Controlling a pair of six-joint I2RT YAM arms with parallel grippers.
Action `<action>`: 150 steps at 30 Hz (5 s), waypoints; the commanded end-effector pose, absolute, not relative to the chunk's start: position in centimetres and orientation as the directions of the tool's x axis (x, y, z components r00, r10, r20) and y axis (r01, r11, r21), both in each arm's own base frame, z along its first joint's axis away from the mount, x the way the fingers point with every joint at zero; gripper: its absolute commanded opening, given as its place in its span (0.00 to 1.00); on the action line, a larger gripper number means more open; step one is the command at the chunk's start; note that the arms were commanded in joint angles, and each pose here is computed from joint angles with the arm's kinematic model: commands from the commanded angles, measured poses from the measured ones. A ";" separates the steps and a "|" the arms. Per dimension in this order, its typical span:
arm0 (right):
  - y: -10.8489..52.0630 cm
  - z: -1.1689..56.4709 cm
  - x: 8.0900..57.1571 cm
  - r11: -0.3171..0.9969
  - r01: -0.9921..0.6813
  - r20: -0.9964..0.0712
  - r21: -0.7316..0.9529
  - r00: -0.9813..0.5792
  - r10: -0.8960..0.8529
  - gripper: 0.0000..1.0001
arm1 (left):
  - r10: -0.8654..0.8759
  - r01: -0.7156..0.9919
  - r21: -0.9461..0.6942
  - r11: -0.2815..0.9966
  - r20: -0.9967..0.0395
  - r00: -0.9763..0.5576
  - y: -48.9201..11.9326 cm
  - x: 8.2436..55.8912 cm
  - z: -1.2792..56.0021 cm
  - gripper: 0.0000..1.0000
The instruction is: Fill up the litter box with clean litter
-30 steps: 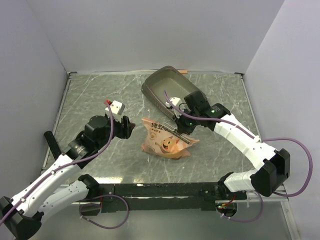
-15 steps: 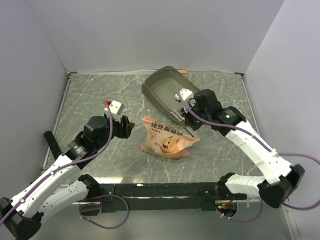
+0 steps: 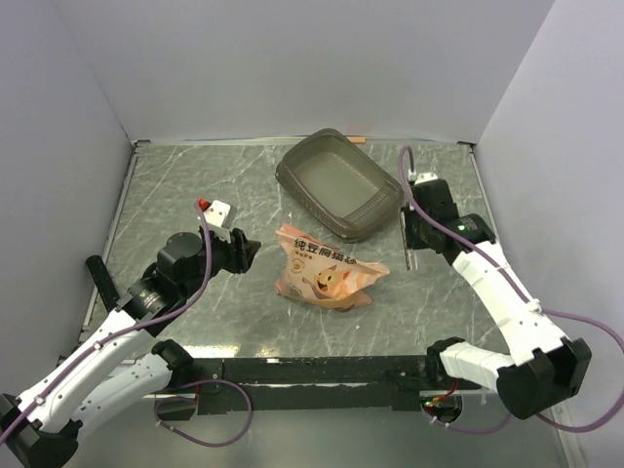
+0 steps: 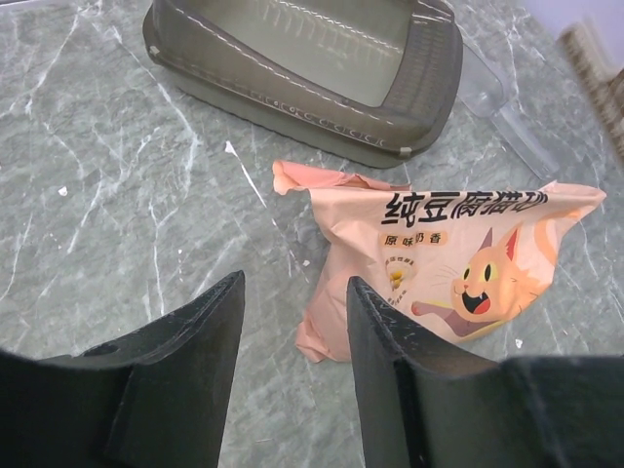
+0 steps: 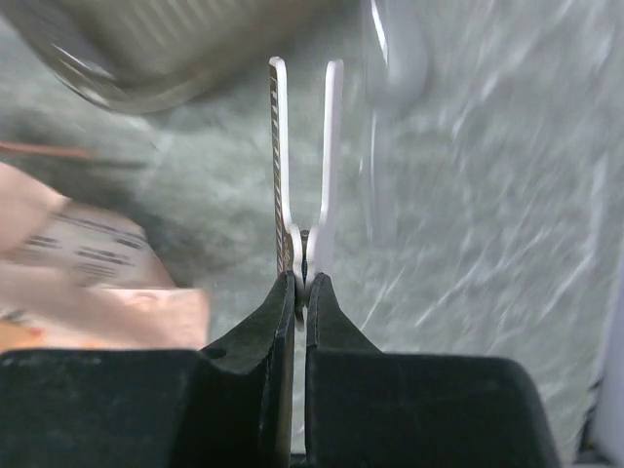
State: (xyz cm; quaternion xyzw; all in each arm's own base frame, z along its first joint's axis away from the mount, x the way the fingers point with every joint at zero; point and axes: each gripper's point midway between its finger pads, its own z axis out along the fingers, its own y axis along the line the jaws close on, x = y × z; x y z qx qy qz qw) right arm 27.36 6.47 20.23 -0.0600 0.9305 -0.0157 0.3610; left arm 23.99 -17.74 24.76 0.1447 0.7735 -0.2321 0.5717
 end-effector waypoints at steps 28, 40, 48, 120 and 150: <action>5.6 10.9 29.2 0.986 0.160 -0.579 0.044 -0.801 0.156 0.89 | -0.242 0.359 -0.426 0.830 -0.856 -0.456 -20.2 26.1 28.3 0.68; 7.9 18.1 27.2 0.973 0.052 -0.697 0.223 -0.690 0.197 0.91 | -0.297 0.216 -0.698 0.683 -0.536 -0.790 -23.0 28.5 25.1 0.67; 8.7 18.3 26.0 0.970 0.002 -0.712 0.245 -0.678 0.182 0.92 | -0.256 0.175 -0.806 0.565 -0.373 -0.892 -24.1 28.2 22.5 0.69; 25.4 33.7 29.9 0.468 -0.881 -0.948 -0.072 -0.086 -0.307 0.90 | -0.018 0.833 -0.552 0.031 -0.834 -0.552 -25.6 24.2 27.9 0.01; 29.9 23.3 22.9 0.154 -0.967 -0.768 0.204 -0.256 -0.587 0.03 | -0.081 0.907 -0.392 0.156 -0.920 -0.384 -25.1 24.0 30.7 0.01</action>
